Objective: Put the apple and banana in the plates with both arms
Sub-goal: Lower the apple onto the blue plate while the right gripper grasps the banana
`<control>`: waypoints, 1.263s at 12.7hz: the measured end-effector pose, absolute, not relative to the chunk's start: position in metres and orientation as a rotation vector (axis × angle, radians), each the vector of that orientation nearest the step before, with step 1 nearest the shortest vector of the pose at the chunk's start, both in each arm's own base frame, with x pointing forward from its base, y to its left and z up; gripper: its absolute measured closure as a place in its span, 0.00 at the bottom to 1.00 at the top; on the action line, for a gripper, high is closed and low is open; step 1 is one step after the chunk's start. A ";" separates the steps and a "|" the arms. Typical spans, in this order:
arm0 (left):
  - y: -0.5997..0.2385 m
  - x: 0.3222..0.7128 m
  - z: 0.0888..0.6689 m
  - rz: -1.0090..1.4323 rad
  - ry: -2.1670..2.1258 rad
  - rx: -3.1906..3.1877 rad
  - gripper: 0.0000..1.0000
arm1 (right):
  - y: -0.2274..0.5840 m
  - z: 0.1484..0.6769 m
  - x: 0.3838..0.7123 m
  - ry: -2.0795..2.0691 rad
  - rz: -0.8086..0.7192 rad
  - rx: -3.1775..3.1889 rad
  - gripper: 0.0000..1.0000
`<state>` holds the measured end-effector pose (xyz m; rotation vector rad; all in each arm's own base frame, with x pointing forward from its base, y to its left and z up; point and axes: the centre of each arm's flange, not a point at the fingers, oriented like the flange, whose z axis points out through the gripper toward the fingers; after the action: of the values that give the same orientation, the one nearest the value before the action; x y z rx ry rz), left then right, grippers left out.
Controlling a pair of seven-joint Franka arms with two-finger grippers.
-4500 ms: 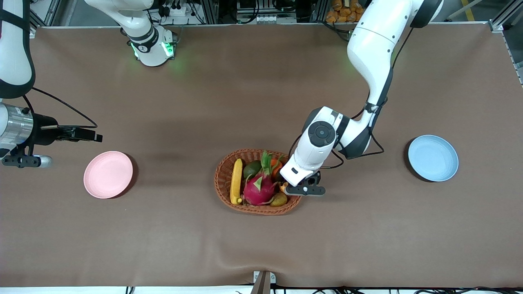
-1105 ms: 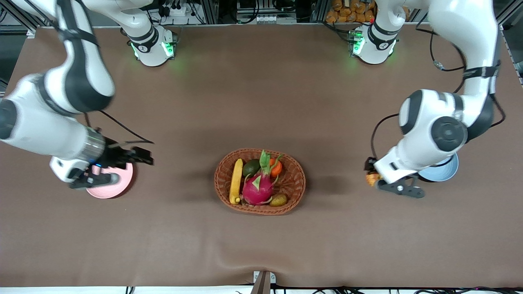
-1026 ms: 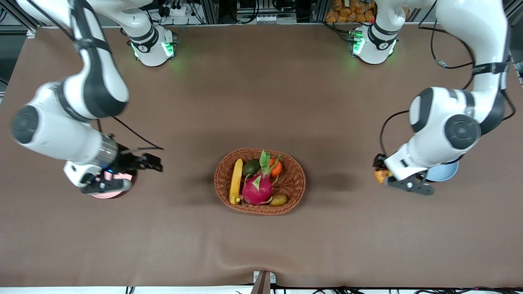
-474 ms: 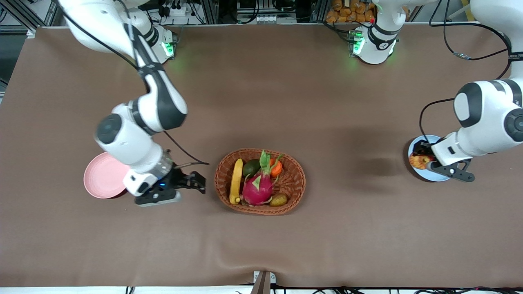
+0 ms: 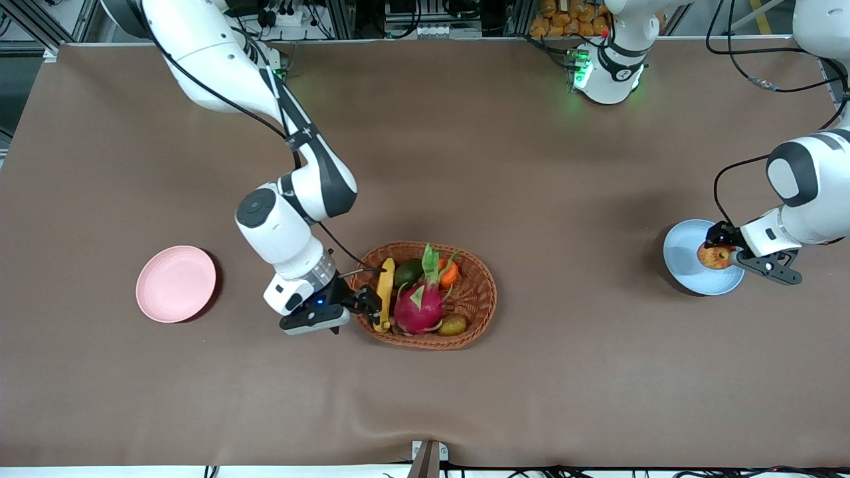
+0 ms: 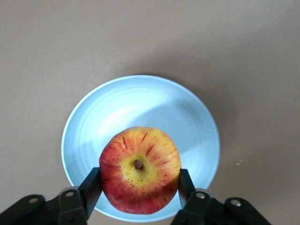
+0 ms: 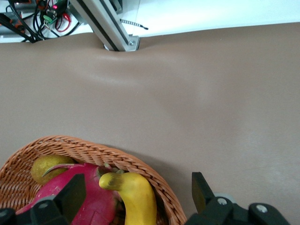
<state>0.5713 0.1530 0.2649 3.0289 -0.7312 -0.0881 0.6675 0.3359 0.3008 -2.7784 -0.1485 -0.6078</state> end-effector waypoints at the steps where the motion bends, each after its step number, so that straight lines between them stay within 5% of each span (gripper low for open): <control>1: 0.156 0.571 0.256 -0.088 -0.753 3.023 0.30 | 0.339 0.295 0.667 -0.154 -0.606 -2.780 0.00; 8: 0.162 0.566 0.226 -0.144 -0.751 3.000 0.30 | 0.376 0.259 0.658 -0.138 -0.606 -2.765 0.00; 11: 0.165 0.564 0.221 -0.154 -0.742 2.997 0.01 | 0.366 0.251 0.664 -0.131 -0.624 -2.786 0.04; 13: 0.163 0.567 0.223 -0.148 -0.747 2.997 0.00 | 0.362 0.244 0.665 -0.128 -0.622 -2.798 0.24; 16: 0.156 0.587 0.250 -0.152 -0.773 2.980 0.00 | 0.362 0.239 0.664 -0.133 -0.618 -2.804 0.35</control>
<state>0.5872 0.1561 0.2496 2.9796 -0.7735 -0.1520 0.6645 0.3619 0.2393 -2.8041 -0.1326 -0.6183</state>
